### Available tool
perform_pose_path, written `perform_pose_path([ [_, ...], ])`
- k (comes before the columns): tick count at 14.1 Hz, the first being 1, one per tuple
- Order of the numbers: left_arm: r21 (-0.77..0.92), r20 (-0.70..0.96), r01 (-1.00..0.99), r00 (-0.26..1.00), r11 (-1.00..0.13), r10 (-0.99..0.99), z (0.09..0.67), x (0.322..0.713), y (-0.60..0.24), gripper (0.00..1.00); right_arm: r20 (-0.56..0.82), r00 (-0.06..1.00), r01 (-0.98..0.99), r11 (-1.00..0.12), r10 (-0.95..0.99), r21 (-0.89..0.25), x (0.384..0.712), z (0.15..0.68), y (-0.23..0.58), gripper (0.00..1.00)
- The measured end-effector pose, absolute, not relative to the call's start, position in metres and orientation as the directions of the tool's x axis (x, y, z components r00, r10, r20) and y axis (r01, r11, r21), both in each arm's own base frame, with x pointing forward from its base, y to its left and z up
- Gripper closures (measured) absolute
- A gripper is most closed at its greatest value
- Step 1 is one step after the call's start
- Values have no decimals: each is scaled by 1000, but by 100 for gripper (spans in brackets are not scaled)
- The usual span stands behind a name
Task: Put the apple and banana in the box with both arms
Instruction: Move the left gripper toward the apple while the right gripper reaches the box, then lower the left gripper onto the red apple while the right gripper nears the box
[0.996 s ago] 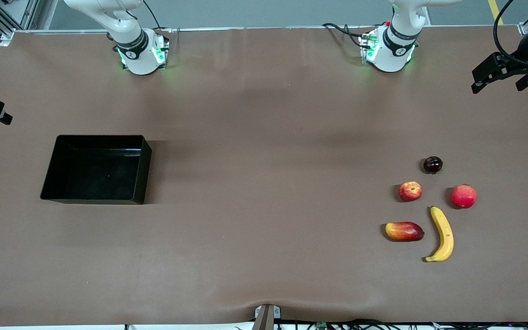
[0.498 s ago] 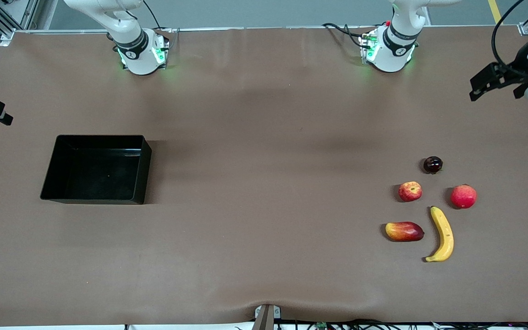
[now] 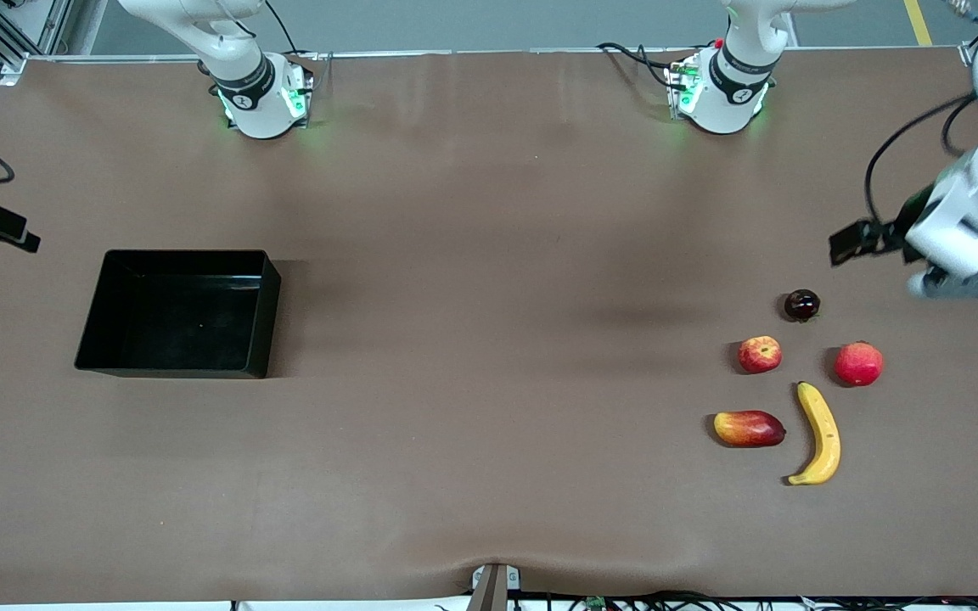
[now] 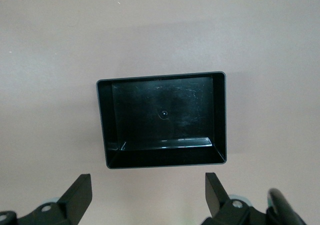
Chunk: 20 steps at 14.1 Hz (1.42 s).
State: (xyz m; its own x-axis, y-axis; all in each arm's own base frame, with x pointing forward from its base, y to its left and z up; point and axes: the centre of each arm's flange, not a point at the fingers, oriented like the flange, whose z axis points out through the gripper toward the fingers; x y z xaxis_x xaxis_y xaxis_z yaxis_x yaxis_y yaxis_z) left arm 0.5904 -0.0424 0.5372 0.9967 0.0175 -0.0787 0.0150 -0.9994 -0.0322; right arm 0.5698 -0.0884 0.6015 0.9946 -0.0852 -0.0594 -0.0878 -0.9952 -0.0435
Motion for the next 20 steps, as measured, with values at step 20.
perform_pose_path([
  [20,10,-7,90,996,-996,90,219,609,-19,0,-200,968,-171,-983,-155,-64,611,348,-253,0],
])
